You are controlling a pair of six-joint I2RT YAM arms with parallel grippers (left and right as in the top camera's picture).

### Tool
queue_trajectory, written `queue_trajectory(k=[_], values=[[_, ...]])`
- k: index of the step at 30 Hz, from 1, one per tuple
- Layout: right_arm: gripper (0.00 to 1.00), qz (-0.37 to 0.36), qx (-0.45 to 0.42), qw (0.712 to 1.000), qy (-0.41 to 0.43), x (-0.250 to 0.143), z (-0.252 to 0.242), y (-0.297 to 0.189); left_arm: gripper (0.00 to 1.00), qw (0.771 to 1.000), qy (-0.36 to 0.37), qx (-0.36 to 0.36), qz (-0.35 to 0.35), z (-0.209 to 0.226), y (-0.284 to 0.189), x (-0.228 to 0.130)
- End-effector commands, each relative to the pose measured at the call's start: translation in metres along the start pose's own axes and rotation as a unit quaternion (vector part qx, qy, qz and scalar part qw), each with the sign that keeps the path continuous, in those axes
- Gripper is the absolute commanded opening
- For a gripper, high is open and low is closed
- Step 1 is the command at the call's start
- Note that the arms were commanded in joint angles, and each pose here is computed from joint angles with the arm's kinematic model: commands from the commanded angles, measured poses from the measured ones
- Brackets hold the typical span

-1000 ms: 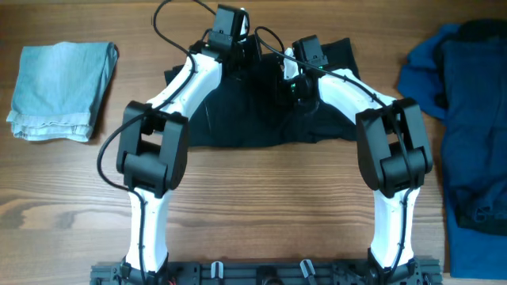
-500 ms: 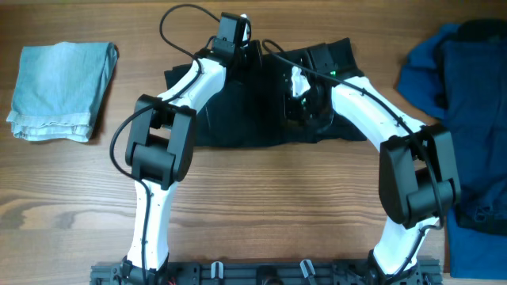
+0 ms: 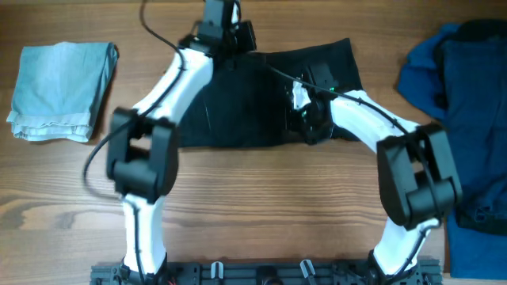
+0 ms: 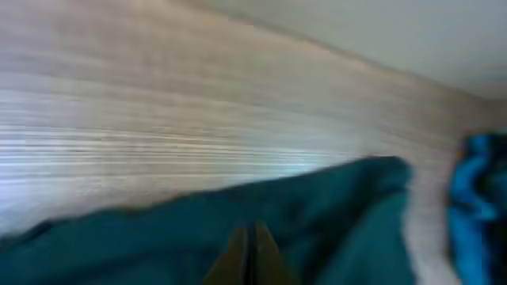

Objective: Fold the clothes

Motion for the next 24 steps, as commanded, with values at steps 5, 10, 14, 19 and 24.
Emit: queue_trajectory(k=[5,10,14,19,24], values=[[0.13,-0.157,-0.02,0.985,-0.063,0.026,0.004,-0.121,0.04,0.998,-0.019,0.047,0.037,-0.006,-0.066,0.006],[0.54,-0.188,-0.081,0.978,-0.051,0.03,-0.058,-0.156,0.18,0.992,-0.026,0.081,0.097,-0.002,-0.068,-0.017],[0.68,-0.209,-0.136,0.967,-0.047,0.028,-0.102,-0.181,0.38,0.986,-0.009,0.108,0.129,-0.007,-0.057,-0.047],[0.68,-0.206,-0.165,0.964,-0.044,0.032,-0.136,-0.177,0.48,0.98,-0.012,0.148,0.135,0.002,-0.043,-0.065],[0.69,-0.185,-0.165,0.967,-0.054,0.051,-0.176,-0.126,0.49,0.972,-0.017,0.17,0.161,0.019,-0.019,-0.08]])
Point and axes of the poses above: each gripper's point midway between its finger pads, its own y axis out along the fingers, its own z axis along the line the jaws close on, x = y × z, the point moved 9 cm from there along -y, back along the fingers, and after that the axes turned 4 degrees about -y, right-handed, at the moved point
